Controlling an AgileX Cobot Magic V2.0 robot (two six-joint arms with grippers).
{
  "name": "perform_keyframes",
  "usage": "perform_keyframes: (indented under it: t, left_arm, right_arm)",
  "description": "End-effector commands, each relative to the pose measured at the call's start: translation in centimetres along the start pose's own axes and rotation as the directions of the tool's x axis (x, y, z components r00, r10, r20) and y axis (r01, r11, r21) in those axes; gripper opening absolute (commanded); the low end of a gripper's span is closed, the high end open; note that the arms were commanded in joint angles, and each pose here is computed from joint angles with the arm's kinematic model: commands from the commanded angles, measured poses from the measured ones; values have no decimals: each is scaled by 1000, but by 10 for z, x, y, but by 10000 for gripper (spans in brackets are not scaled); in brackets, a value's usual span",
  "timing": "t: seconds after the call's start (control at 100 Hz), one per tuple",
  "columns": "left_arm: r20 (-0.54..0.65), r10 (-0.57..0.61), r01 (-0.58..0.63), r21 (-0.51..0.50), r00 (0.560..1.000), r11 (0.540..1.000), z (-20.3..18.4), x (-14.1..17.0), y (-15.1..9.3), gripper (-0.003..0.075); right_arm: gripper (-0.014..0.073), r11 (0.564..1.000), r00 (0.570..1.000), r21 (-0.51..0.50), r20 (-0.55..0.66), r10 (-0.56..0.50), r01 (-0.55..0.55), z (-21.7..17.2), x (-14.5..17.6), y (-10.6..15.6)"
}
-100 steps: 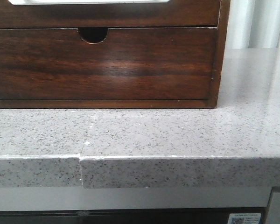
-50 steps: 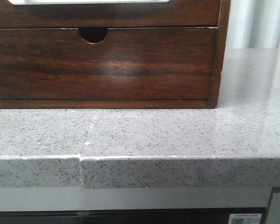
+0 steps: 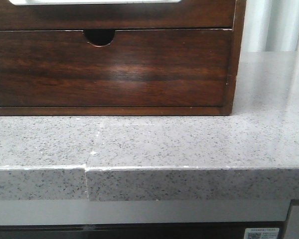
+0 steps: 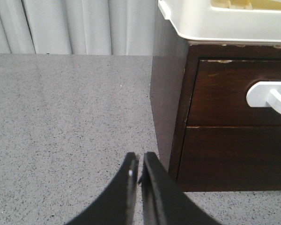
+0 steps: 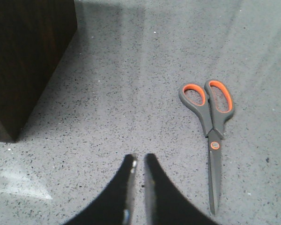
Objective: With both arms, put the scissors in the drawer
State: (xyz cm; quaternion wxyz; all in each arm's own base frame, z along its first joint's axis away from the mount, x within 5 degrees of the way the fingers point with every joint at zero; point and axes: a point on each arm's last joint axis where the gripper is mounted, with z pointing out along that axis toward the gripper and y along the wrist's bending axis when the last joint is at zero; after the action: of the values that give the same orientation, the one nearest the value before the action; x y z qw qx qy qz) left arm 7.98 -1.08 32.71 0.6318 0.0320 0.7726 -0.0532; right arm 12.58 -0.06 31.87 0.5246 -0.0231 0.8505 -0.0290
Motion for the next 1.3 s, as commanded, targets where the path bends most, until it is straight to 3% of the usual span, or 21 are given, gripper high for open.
perform_keyframes:
  t: [0.0, 0.1, 0.17, 0.23, 0.45, 0.56, 0.71, 0.85, 1.06, 1.29]
  left_arm:
    - [113, 14, -11, -22, 993, 1000, -2, -19, 2, 171]
    - [113, 34, -31, -32, 993, 999, -2, -19, 2, 417]
    - [114, 26, -23, -28, 993, 999, -2, -19, 2, 498]
    - [115, 10, -8, -21, 993, 1000, -2, -19, 1, 503]
    - [116, -5, 7, -14, 993, 1000, -2, -19, 1, 459]
    - [143, -177, 169, 63, 974, 984, -3, -22, -4, 437]
    - [96, -491, 465, 205, 866, 861, -1, -21, -12, 418]
    - [-12, -600, 585, 239, 800, 775, 10, -17, -17, 422]
    - [-216, -647, 681, 287, 731, 674, 43, -14, -31, 422]
    - [-365, -622, 722, 365, 692, 589, 87, -12, -49, 422]
  right_arm:
    - [157, 999, 995, 22, 97, -28, 26, -4, -16, -3]
    - [398, 996, 992, 54, 99, -81, 76, -4, -17, -5]
    - [519, 994, 990, 64, 100, -99, 93, -4, -17, -6]
    - [568, 994, 990, 64, 100, -99, 93, -4, -17, -6]
    - [567, 994, 990, 64, 100, -99, 93, -4, -17, -6]
    - [567, 994, 990, 64, 100, -99, 93, -4, -17, -6]
    - [567, 994, 990, 64, 102, -99, 93, -4, -17, -6]
    - [567, 995, 991, 58, 105, -89, 83, -4, -18, -5]
    - [567, 996, 990, 51, 121, -79, 73, -4, -19, -5]
    - [567, 996, 989, 51, 123, -80, 74, -4, -19, -5]
